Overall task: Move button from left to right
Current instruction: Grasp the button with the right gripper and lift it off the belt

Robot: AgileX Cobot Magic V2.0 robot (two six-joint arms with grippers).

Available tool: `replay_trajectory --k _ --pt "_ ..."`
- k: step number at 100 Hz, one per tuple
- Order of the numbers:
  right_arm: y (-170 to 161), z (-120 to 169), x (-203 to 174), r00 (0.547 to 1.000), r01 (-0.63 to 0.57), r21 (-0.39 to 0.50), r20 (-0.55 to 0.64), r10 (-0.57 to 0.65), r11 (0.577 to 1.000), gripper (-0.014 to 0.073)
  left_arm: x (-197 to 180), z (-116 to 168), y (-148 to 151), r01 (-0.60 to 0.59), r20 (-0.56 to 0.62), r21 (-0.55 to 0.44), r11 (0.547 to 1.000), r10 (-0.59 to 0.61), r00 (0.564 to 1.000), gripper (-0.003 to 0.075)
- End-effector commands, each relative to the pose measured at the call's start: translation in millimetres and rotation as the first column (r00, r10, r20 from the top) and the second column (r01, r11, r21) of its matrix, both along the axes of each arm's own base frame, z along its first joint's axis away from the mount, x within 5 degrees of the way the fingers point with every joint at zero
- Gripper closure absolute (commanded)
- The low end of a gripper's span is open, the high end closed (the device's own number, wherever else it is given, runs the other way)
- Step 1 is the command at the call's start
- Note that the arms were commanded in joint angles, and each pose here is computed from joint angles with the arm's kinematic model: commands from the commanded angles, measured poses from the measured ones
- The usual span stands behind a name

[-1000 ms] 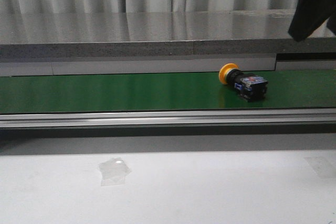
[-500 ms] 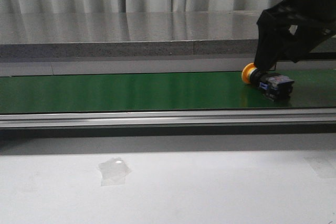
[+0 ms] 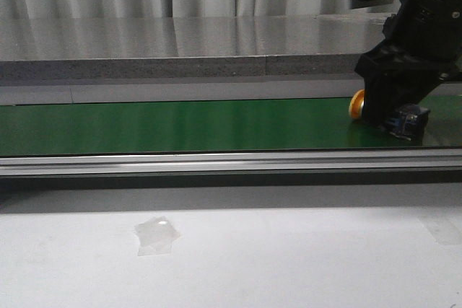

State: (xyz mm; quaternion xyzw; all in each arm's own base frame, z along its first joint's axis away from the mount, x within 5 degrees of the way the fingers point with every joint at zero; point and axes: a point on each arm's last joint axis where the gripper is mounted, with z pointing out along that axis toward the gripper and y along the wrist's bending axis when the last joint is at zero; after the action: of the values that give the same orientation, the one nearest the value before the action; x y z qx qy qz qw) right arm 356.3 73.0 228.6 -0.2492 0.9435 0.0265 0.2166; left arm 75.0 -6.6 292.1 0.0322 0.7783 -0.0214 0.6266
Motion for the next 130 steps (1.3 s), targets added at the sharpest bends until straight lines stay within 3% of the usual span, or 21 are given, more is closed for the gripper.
replay_trajectory --k 1,10,33,65,95,130 --pt "1 21 0 0.998 0.003 0.023 0.059 -0.005 1.000 0.0300 1 16 0 -0.004 0.098 -0.021 1.000 0.006 0.995 0.0740" --pt "1 20 -1 0.999 0.001 0.020 0.041 -0.002 1.000 0.0348 1 16 0 -0.004 0.098 -0.021 1.000 0.006 0.995 0.0740" --pt "0 23 -4 0.999 -0.001 0.019 0.036 0.000 1.000 0.0349 1 16 0 -0.004 0.098 -0.021 1.000 0.006 0.995 0.0740" --pt "-14 59 -17 0.991 0.029 0.032 0.129 -0.033 0.999 0.0349 1 16 0 -0.004 0.098 -0.021 1.000 0.006 0.995 0.0740" --pt "-88 84 -23 0.959 0.237 0.037 0.149 -0.240 0.971 0.0349 1 16 0 -0.004 0.098 -0.021 1.000 0.006 0.995 0.0740" --pt "-179 112 -31 0.845 0.478 0.030 0.258 -0.469 0.878 0.0349 1 16 0 -0.004 0.098 -0.021 1.000 0.006 0.995 0.0740"
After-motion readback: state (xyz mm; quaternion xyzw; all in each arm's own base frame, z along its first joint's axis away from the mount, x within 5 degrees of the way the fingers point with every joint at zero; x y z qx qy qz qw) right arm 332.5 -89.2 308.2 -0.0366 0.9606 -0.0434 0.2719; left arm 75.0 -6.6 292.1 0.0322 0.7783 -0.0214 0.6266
